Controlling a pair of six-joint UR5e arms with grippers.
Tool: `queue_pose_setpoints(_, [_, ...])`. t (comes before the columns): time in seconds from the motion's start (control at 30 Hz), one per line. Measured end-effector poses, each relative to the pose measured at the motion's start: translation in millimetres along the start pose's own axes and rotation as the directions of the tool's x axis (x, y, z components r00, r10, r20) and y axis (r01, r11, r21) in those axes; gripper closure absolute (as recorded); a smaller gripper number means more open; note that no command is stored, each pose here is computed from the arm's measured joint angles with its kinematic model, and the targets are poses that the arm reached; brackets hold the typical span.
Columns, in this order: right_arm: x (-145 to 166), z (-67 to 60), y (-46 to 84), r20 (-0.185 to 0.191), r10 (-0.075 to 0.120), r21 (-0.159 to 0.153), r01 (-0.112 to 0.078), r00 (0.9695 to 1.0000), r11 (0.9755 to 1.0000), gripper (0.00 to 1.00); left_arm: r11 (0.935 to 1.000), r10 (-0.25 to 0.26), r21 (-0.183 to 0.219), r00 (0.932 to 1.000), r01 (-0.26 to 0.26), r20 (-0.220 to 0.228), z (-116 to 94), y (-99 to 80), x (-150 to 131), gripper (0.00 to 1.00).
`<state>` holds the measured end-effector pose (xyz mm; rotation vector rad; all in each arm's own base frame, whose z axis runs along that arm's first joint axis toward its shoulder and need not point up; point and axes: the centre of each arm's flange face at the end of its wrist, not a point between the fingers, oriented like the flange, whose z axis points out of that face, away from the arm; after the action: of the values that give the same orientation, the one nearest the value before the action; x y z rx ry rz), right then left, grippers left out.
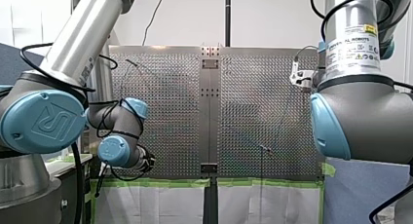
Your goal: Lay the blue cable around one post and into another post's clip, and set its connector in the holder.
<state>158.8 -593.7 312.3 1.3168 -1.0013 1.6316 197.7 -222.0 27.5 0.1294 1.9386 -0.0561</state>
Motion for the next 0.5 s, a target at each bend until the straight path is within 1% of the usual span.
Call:
queue_pose_setpoints(0.13, [-3.5,1.1,10.1,0.008,0.005,-0.008,-0.005,1.0,1.0,1.0,1.0,0.0,0.002,1.0,0.0,0.0,0.1,-0.2,0.0,0.0])
queue_pose_setpoints(0.27, [-16.3,5.5,18.0,0.041,0.009,-0.012,-0.008,0.9991,0.9999,1.0,1.0,0.001,0.002,1.0,-0.001,0.0,0.2,-0.2,0.0,0.0])
queue_pose_setpoints(0.5, [-18.4,13.6,25.0,0.058,0.009,-0.003,-0.009,0.9983,1.0,1.0,1.0,0.001,0.001,1.0,-0.001,0.002,0.4,-0.1,-0.2,0.0])
